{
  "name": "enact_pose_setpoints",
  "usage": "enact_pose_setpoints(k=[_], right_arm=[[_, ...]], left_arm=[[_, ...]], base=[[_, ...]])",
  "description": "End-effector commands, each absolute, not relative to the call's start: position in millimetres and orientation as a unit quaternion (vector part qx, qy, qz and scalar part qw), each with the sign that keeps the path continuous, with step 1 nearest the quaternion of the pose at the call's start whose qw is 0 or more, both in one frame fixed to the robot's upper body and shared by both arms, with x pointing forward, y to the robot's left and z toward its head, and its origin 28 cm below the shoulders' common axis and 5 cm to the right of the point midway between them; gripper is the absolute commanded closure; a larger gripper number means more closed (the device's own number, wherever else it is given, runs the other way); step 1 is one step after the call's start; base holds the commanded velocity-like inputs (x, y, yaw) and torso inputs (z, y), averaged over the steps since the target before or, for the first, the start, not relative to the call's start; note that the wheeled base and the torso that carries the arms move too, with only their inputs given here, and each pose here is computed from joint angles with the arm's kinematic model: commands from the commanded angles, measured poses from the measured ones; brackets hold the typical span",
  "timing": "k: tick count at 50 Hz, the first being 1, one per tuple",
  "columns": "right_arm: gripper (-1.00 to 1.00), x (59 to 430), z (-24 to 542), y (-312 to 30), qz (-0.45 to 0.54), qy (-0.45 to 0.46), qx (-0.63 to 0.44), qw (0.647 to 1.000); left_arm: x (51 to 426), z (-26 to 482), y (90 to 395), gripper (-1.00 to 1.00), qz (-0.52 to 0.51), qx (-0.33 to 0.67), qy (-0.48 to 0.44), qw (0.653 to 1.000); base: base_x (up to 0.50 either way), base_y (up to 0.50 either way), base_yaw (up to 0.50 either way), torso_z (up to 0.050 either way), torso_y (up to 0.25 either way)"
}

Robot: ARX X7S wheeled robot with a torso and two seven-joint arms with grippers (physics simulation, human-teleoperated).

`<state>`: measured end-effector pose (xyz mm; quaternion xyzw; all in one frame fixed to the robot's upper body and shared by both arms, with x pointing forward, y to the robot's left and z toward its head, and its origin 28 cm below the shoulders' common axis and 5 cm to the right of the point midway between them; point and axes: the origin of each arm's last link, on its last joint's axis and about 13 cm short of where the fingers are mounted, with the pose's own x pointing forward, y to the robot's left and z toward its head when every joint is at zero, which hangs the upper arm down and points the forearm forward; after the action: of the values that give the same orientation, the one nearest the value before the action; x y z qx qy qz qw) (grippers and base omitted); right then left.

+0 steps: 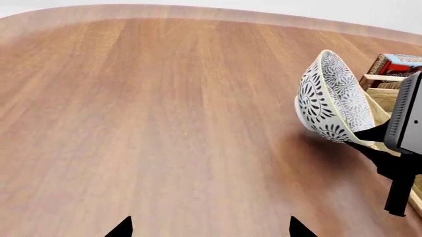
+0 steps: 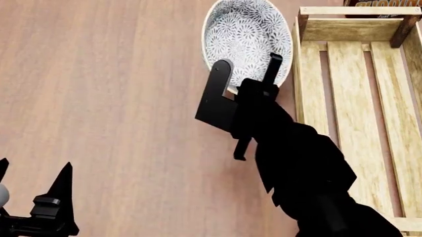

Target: Pick up the bowl on the left and put it in the tray.

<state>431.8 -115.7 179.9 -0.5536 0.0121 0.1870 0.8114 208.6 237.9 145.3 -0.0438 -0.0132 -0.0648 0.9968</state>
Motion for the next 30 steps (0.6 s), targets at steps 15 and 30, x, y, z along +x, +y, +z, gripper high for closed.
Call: enact_pose_setpoints(k=[15, 30], right_arm=[[1.00, 376.9, 296.9, -142.5, 0.134, -0.091, -0.581, 0.798], [1.00, 338.8, 307.5, -191.9, 0.075, -0.056, -0.602, 0.793]], left_arm=[[205.7, 148.4, 234.2, -1.00, -0.071, -0.039, -0.017, 0.997], [206.7, 149.0, 232.5, -1.00, -0.074, -0.039, -0.018, 0.996]], base=[[0.00, 0.00, 0.00, 0.000, 0.000], [0.00, 0.00, 0.00, 0.000, 0.000]])
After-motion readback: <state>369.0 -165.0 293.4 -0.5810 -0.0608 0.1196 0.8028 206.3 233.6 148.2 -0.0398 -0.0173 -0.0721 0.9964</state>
